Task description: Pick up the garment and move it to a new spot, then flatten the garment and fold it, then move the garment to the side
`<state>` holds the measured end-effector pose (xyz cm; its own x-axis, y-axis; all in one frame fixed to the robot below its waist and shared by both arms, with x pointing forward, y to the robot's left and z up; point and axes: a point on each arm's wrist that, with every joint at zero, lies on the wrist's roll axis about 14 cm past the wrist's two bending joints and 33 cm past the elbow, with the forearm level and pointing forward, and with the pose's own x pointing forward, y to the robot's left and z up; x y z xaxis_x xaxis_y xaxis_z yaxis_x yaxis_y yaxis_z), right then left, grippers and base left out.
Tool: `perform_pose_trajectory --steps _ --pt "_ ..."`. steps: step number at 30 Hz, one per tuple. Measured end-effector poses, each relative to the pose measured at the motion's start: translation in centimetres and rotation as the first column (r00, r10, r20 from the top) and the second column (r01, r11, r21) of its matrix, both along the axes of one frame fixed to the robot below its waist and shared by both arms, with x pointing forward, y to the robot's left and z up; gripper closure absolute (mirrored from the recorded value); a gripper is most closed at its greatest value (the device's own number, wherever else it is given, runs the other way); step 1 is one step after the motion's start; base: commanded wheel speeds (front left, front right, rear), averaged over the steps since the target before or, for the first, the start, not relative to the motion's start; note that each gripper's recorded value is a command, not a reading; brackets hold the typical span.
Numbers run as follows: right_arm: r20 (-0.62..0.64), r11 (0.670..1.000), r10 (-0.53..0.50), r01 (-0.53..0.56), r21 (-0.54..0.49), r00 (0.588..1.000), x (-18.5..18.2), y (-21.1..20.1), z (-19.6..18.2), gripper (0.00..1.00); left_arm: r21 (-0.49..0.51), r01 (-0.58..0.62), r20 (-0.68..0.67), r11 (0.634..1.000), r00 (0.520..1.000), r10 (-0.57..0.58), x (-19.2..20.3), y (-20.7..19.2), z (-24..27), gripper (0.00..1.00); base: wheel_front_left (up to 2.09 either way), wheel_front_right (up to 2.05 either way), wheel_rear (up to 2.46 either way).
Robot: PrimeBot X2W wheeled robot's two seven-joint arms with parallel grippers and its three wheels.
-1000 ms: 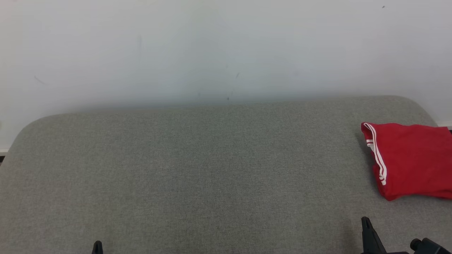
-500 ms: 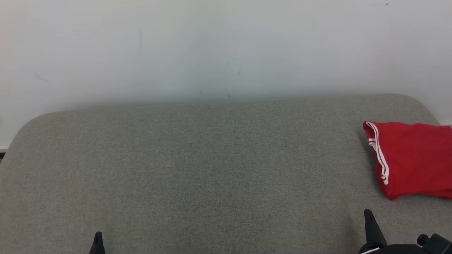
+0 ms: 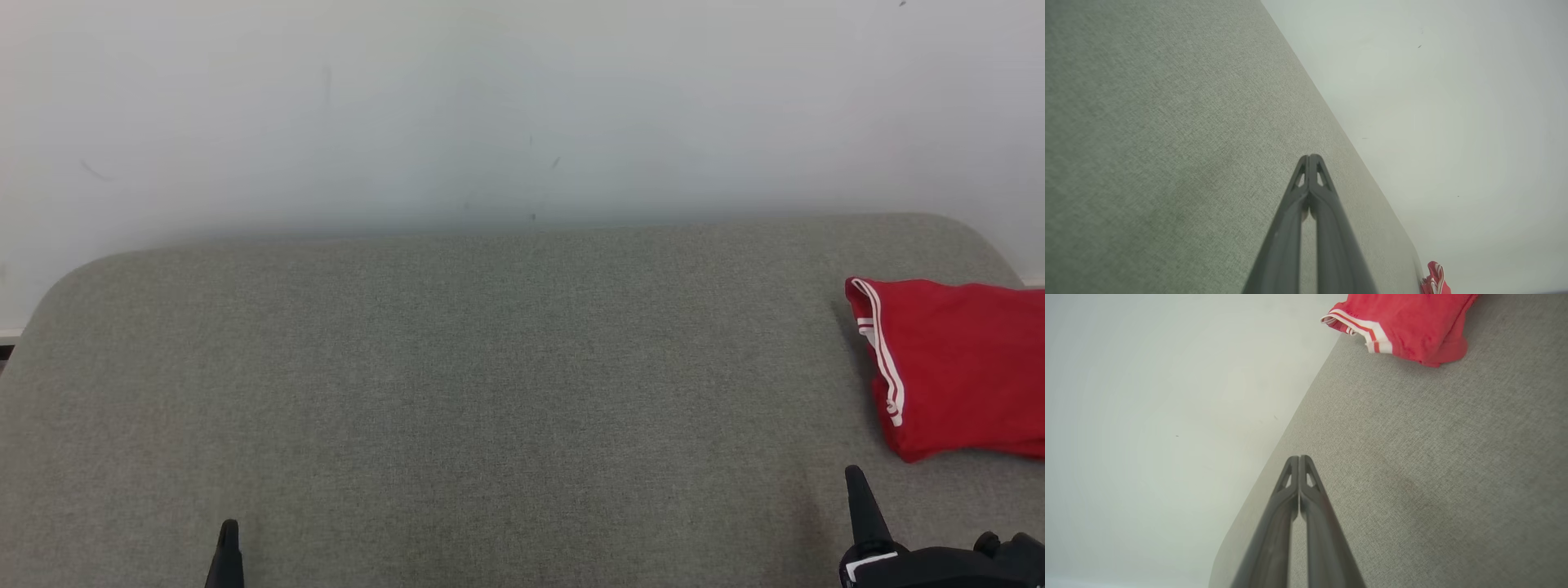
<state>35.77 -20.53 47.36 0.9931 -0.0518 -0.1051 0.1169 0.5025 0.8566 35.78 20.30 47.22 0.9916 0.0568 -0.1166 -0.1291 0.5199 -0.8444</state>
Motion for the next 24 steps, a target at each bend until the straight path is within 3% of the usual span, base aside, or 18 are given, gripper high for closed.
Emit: perform_pose_trajectory --steps 24 --pt "0.042 0.974 -0.005 -0.005 0.228 0.999 1.3 0.2 1.3 1.0 -0.24 0.009 0.044 0.971 0.999 0.001 1.3 -0.3 1.3 1.0 0.0 0.0 0.0"
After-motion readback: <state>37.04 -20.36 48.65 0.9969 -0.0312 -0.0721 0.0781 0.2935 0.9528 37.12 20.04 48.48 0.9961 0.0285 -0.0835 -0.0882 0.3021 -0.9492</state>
